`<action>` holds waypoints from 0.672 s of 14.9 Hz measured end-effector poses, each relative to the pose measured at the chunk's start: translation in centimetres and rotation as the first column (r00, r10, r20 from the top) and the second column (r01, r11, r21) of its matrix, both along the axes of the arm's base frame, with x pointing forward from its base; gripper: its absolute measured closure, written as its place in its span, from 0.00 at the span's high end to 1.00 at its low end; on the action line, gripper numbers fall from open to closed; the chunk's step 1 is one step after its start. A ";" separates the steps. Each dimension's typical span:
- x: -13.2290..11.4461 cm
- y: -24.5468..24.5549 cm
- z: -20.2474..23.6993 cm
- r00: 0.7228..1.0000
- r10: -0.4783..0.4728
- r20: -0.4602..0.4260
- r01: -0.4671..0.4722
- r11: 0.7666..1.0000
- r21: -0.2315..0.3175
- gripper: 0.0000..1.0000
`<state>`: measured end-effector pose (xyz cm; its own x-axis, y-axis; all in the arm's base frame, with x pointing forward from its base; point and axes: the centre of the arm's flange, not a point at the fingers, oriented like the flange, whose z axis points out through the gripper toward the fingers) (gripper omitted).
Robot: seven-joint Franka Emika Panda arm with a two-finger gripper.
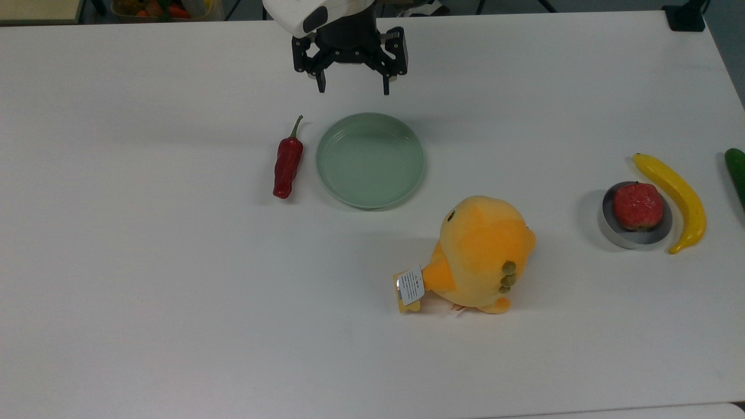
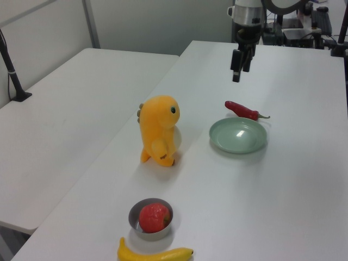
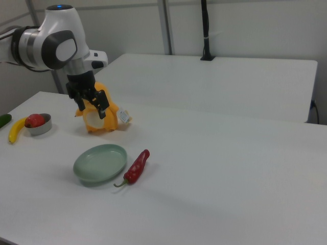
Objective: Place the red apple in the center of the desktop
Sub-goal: 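Move the open gripper from above the green plate toward the grey bowl, then lower the open gripper over the red apple in the grey bowl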
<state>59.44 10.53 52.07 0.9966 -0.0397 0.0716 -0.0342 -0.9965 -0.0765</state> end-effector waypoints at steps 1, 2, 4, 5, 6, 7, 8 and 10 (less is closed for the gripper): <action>0.5 0.1 -0.1 0.999 -0.020 0.028 0.020 1.000 0.006 1.00; 1.1 0.1 -0.4 0.998 -0.038 0.054 0.038 0.999 0.013 1.00; 2.2 0.6 -1.1 0.994 -0.058 0.096 0.056 0.998 0.025 1.00; 2.7 1.5 -1.3 0.992 -0.054 0.114 0.050 0.998 0.033 1.00; 3.2 2.8 -1.2 0.991 -0.046 0.129 0.041 0.998 0.043 1.00; 3.6 4.6 -1.1 0.990 -0.037 0.139 0.030 0.998 0.055 1.00; 3.8 6.5 -1.0 0.989 -0.026 0.143 0.017 0.998 0.068 1.00; 4.0 10.6 -0.9 0.988 0.013 0.151 -0.027 0.995 0.091 1.00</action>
